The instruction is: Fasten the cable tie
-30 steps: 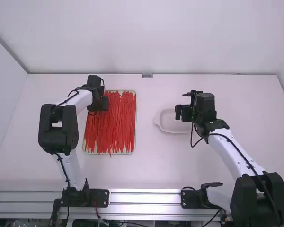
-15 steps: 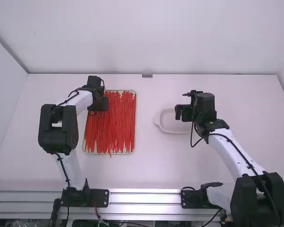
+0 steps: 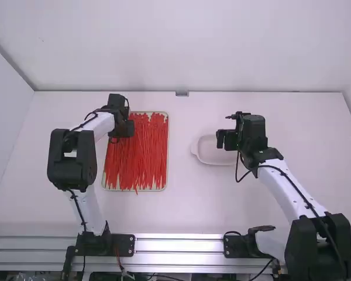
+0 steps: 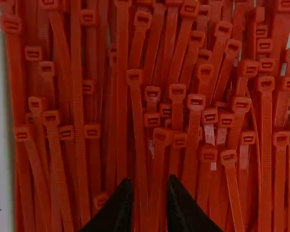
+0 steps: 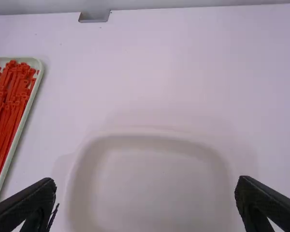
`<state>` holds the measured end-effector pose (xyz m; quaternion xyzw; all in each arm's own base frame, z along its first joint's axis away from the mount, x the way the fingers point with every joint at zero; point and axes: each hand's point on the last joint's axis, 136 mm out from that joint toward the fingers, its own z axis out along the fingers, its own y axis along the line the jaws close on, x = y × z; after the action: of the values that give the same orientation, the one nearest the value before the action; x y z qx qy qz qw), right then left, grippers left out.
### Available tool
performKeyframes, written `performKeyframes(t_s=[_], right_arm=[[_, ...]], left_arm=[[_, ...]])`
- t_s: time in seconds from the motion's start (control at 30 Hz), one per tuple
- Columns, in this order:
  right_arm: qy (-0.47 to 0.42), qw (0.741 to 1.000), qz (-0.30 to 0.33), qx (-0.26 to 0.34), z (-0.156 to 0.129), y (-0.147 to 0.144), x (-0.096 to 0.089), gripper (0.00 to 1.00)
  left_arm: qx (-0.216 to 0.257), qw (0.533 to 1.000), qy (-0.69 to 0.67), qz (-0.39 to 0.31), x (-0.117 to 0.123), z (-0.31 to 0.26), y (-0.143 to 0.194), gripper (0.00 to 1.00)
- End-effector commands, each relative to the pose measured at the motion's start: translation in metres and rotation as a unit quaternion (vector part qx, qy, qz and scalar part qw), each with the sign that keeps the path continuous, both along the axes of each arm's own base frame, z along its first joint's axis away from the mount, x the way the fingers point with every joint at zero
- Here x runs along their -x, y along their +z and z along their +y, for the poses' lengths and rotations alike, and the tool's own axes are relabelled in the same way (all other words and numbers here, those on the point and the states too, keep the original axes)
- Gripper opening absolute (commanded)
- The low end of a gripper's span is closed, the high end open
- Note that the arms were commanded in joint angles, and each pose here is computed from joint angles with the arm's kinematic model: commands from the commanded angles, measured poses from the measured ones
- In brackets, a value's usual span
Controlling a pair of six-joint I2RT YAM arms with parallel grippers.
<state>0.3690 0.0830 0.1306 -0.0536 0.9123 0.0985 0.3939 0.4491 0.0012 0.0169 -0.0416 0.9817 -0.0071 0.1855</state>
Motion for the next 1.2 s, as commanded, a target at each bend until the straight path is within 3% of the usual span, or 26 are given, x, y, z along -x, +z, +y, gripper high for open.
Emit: performKeyframes(t_s=[0.0, 0.27, 0.3, 0.37, 0.8, 1.17], right_arm=[[0.003, 1.0, -0.023, -0.008, 0.004, 0.02, -0.006, 0.99], [0.003, 1.0, -0.024, -0.008, 0.004, 0.02, -0.006, 0.99], [0.003, 1.0, -0.024, -0.008, 0.004, 0.02, -0.006, 0.99], [0.003, 1.0, -0.024, -0.009, 0.005, 0.02, -0.006, 0.99], [0.006, 1.0, -0.025, -0.011, 0.006, 0.021, -0.007, 0.99], [0.006, 1.0, -0.025, -0.011, 0.006, 0.021, -0.006, 0.99]], left_arm=[[0.004, 1.0, -0.004, 0.017, 0.01, -0.003, -0.012, 0.2], [0.005, 1.0, -0.003, 0.015, 0.013, -0.003, -0.017, 0.17], [0.005, 1.0, -0.003, 0.014, 0.012, -0.003, -0.017, 0.06], [0.005, 1.0, -0.003, 0.012, 0.011, -0.003, -0.017, 0.01], [0.009, 1.0, 0.009, -0.005, 0.001, -0.002, -0.01, 0.01], [0.014, 0.999, 0.017, -0.042, -0.03, -0.003, 0.031, 0.01]])
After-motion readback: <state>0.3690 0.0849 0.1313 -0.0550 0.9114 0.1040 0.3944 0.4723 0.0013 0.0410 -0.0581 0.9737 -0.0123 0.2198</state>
